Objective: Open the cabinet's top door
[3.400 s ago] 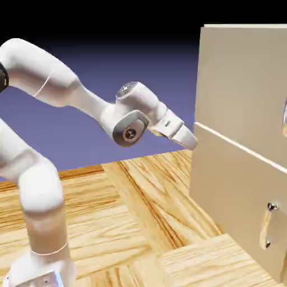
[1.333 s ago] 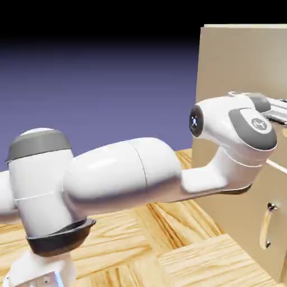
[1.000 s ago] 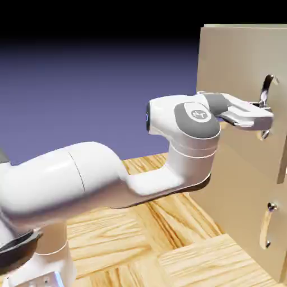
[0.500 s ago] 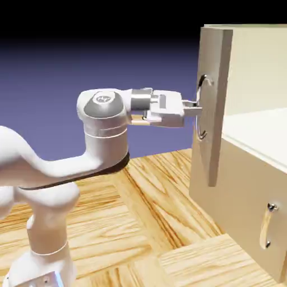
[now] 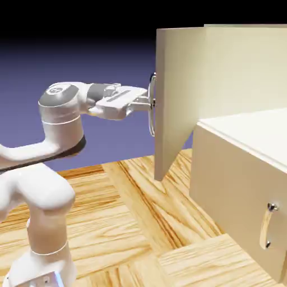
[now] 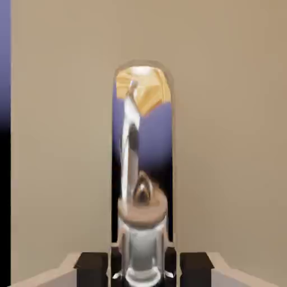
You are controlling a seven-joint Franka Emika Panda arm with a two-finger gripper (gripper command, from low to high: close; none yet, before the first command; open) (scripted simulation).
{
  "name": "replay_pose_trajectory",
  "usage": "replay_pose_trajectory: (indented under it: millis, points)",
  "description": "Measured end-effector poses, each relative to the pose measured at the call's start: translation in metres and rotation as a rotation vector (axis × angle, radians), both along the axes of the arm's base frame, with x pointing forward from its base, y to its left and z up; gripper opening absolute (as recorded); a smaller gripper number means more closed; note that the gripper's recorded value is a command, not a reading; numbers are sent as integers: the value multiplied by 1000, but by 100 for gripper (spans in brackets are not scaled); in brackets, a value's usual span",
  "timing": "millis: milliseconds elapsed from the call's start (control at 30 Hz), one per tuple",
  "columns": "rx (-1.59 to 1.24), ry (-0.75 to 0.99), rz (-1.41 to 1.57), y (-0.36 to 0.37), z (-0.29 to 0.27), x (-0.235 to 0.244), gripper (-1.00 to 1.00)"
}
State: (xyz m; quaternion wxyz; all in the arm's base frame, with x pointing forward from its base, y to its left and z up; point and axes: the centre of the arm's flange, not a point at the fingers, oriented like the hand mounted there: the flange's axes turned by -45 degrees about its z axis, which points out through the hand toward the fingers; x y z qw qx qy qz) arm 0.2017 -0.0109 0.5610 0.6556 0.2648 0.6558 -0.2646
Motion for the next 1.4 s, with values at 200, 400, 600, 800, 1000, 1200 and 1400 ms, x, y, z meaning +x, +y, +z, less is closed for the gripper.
replay_pose_trajectory:
  millis: [200,400,600,800,1000,1200,1400]
  points:
    - [0,0,-80,35,0,-18,-100]
    - [0,0,-168,76,0,-34,-100]
    - [0,0,-273,125,0,-48,-100]
    - [-1,0,-401,187,0,-58,-100]
    - [-1,0,-536,254,0,-61,-100]
    - [-1,0,-655,313,0,-55,-100]
    - [-1,0,-761,364,0,-45,-100]
